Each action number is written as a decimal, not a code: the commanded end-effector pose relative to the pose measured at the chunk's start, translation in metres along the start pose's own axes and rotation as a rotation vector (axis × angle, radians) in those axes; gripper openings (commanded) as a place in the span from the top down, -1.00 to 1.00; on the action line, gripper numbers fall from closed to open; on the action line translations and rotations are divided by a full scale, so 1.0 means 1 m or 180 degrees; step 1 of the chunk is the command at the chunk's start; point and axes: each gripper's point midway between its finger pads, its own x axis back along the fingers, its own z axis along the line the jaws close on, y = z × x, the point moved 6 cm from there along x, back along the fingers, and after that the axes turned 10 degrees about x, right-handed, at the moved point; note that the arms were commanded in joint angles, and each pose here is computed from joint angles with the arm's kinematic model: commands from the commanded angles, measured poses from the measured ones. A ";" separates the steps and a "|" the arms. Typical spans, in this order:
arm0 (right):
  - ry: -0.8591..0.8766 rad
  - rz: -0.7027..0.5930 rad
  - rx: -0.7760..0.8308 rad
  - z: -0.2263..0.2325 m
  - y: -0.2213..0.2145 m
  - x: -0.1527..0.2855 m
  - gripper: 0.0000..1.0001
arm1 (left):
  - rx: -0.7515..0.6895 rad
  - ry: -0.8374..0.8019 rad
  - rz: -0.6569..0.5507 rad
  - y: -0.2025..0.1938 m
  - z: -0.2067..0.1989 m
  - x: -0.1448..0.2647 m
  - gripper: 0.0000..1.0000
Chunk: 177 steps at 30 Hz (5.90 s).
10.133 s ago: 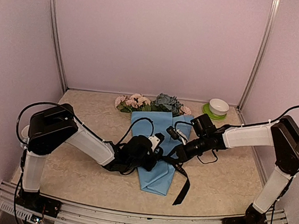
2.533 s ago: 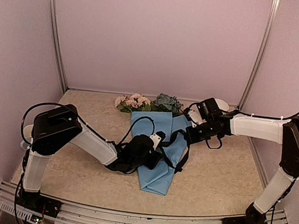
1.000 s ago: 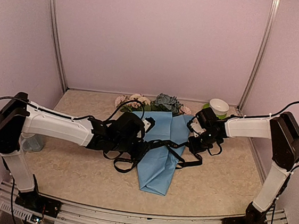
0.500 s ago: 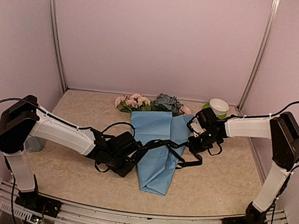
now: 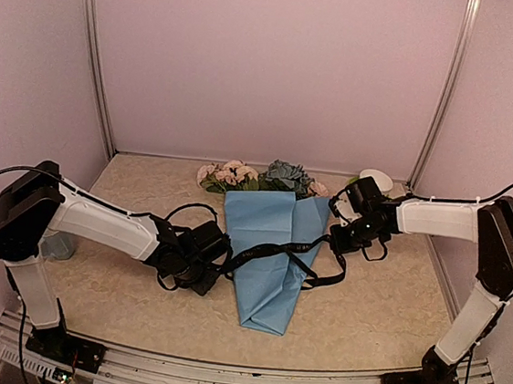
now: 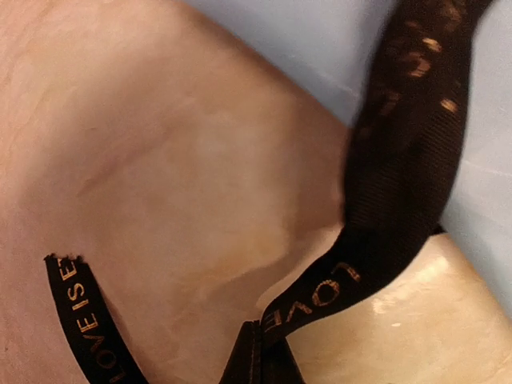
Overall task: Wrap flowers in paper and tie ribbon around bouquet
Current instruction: Tie the ribbon around the folded bouquet, then pass from the left arm to the right
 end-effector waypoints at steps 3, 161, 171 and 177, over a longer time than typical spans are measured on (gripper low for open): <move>-0.0010 -0.0259 -0.0355 -0.023 -0.006 0.016 1.00 | 0.0605 0.0499 -0.0097 0.009 0.048 0.005 1.00; 0.1882 -0.2810 0.1977 0.169 0.050 0.094 -0.45 | 0.0593 -0.1610 -0.3368 0.149 -0.051 0.315 1.00; 0.1909 -0.2693 0.1995 0.189 0.053 0.076 -0.31 | 0.0634 -0.1570 -0.3388 0.148 -0.046 0.317 1.00; 0.1708 -0.2696 0.1873 0.185 0.057 0.073 0.61 | 0.0657 -0.1488 -0.3372 0.146 -0.043 0.315 1.00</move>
